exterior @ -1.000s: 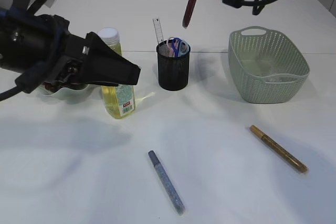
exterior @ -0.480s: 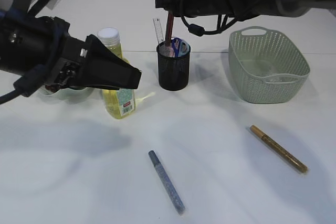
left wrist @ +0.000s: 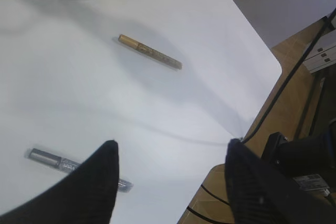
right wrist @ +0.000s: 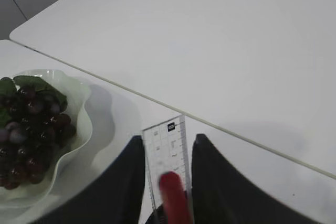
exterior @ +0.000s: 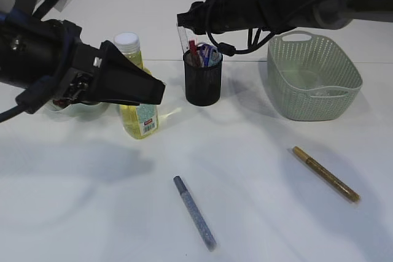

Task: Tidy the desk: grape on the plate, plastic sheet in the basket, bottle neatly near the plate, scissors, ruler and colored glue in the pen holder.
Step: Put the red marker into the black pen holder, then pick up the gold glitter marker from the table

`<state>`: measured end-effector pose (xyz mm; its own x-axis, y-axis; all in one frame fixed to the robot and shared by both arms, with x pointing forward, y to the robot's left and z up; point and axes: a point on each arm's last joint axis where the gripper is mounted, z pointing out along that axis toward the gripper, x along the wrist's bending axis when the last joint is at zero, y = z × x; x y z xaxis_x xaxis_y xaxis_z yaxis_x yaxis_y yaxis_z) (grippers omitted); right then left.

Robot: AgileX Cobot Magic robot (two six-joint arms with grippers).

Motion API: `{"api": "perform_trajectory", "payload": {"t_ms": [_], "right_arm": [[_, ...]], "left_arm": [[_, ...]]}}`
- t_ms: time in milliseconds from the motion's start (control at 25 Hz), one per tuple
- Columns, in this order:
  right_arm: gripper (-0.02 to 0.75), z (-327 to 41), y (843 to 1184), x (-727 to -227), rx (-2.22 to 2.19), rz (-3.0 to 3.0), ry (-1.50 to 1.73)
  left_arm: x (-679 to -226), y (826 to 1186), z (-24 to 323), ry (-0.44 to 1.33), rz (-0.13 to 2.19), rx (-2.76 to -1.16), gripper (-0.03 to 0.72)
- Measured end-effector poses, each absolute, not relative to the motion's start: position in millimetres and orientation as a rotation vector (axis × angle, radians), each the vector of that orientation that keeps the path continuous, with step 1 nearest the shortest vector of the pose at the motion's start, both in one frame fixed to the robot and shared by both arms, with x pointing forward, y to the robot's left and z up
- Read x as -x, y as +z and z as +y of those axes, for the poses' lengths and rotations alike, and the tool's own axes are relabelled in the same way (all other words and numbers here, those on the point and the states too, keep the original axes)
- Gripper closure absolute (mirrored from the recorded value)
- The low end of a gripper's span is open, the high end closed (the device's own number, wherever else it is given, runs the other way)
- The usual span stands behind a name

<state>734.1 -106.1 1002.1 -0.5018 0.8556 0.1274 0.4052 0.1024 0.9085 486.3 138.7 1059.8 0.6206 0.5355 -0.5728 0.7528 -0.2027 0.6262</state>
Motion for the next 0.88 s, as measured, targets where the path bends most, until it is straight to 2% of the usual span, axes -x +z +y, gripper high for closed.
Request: {"api": "perform_trajectory", "payload": {"t_ms": [120,320,600,720,880], "right_arm": [[0.413,-104,1001,-732,-1.223,1.979,1.392],[0.399,-104,1004,-731,-1.215,1.986,1.402],[0.395,-118,1067,-711,-1.226,1.987,1.502],[0.395,-134,1085,-696,-1.298,2.074,1.379],[0.395,-162,1097,-672,-1.471,2.185,0.995]], "left_arm": [[-486,1060,139,-0.282,1.029,-1.878,0.221],[-486,1060,139,-0.282,1.029,-1.878,0.221],[-486,1060,139,-0.282,1.029,-1.878,0.221],[-486,1060,139,-0.282,1.028,-1.879,0.221],[-486,1059,139,-0.273,1.023,-1.896,0.221]]}}
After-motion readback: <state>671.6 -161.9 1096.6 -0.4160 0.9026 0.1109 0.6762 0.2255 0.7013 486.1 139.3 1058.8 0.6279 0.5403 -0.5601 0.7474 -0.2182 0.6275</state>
